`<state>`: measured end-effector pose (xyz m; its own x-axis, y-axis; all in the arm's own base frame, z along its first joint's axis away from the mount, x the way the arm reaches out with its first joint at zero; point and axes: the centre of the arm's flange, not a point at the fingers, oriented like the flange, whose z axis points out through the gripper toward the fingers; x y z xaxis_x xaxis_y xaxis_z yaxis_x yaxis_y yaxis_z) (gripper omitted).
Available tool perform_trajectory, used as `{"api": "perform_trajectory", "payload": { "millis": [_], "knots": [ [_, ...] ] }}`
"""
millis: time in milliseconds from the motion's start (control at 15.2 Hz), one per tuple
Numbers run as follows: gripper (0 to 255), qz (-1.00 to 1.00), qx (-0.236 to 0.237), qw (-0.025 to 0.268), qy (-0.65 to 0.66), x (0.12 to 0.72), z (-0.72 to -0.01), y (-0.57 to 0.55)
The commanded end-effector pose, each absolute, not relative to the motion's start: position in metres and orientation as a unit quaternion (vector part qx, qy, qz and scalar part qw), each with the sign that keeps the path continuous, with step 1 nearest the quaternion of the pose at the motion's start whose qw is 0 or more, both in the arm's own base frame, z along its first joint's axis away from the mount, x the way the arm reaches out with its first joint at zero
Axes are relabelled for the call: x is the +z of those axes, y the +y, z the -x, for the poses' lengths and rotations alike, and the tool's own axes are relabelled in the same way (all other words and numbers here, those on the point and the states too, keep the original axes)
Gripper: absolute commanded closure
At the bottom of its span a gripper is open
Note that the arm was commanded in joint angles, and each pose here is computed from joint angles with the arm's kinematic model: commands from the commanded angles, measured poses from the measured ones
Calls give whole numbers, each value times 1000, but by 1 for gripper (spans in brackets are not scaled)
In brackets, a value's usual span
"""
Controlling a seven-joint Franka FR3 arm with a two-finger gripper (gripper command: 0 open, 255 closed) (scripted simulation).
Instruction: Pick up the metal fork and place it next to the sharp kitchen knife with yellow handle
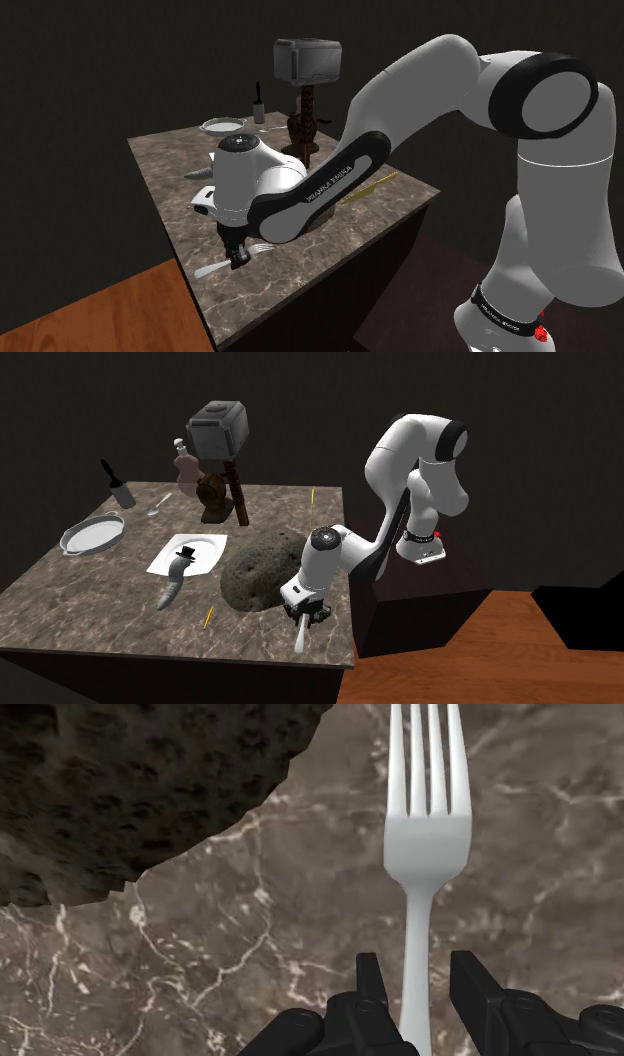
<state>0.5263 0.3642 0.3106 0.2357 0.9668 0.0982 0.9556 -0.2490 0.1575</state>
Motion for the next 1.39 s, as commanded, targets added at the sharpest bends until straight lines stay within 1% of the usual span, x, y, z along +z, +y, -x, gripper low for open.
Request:
{"api": "perform_trajectory", "payload": {
  "millis": [0,264,1320],
  "knots": [
    [255,-785,87,32,612,310,-526,364],
    [255,-785,87,32,612,310,-526,364],
    [255,-785,87,32,612,394,-526,364]
  ]
}}
